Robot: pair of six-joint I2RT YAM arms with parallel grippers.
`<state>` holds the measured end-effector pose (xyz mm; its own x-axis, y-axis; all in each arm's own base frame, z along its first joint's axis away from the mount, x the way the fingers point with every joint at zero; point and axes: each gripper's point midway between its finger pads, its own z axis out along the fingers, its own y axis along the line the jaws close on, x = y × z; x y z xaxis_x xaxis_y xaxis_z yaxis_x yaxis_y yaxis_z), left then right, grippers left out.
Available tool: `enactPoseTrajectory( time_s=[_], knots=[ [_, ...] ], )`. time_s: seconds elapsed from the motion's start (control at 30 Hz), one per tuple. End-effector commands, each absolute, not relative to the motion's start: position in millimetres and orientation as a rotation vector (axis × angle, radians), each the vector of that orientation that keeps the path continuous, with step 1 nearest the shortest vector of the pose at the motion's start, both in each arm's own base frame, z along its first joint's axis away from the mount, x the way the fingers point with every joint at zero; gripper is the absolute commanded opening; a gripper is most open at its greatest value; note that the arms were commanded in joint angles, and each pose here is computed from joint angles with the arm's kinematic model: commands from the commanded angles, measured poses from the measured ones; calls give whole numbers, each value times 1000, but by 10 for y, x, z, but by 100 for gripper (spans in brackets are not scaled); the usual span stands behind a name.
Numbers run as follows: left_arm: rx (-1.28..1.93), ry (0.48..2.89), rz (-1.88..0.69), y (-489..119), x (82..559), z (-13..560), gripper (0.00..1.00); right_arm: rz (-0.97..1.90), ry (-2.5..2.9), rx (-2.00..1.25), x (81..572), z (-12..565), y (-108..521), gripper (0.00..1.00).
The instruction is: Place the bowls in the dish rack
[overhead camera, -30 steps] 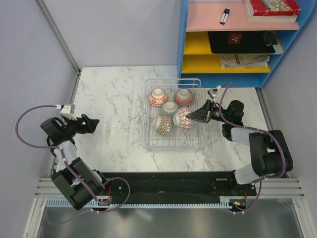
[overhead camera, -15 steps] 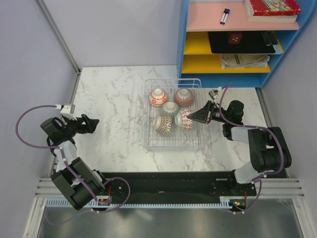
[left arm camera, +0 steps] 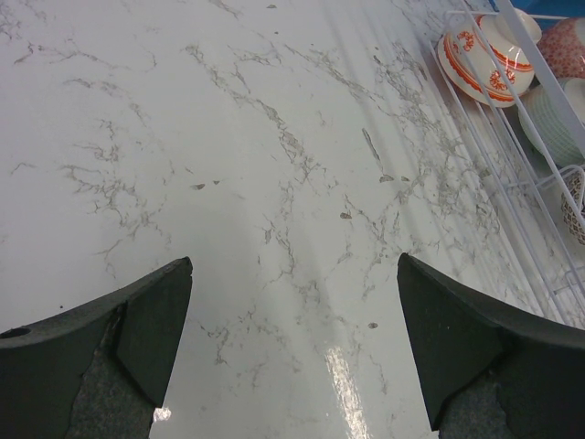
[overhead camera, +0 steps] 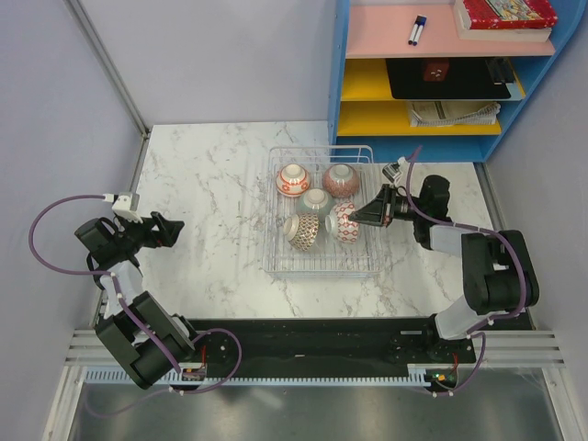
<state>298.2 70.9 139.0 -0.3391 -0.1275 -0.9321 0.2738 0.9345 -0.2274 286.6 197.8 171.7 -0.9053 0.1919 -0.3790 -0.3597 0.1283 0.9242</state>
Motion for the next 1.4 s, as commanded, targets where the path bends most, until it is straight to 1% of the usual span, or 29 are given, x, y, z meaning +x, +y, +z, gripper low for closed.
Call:
enactPoseTrajectory(
  time_s=[0.0,0.1,0.17,0.23,0.5,0.53,0.57,0.6,0.7,0.8,0.9,1.07,1.27,1.37],
  knots=[
    [182,1829,-384,709,3002,1466,100,1744,2209,-126,2779,1154,1960,2],
    [183,1829,-388,705,3002,1465,100,1725,2272,-156,2701,1051,1931,4],
    [181,1828,-387,708,3000,1469,100,1716,2285,-142,2692,1035,1903,2],
    [184,1826,-389,703,2999,1475,100,1680,2291,-124,2711,1017,1875,0],
    [183,1825,-386,699,2993,1478,100,1556,2299,-105,2788,987,1815,0],
    [183,1825,-384,704,2996,1482,100,1539,2306,-102,2793,976,1801,1],
    [185,1826,-385,700,2997,1478,100,1531,2304,-105,2798,987,1798,4],
    [186,1825,-386,698,2997,1479,100,1523,2301,-113,2812,997,1795,18],
    [184,1827,-386,700,2998,1475,100,1509,2302,-145,2834,1018,1793,36],
    [184,1826,-386,703,2996,1476,100,1496,2302,-182,2853,1057,1786,45],
    [187,1824,-385,697,2992,1483,100,1482,2291,-199,2903,1146,1780,51],
    [190,1822,-389,686,2990,1487,100,1395,2288,-208,3065,1241,1740,56],
    [196,1817,-381,681,2978,1502,100,1278,2368,-188,3119,1131,1659,56],
    [197,1817,-384,674,2978,1503,100,1158,2442,-186,3160,1045,1576,56]
  ],
)
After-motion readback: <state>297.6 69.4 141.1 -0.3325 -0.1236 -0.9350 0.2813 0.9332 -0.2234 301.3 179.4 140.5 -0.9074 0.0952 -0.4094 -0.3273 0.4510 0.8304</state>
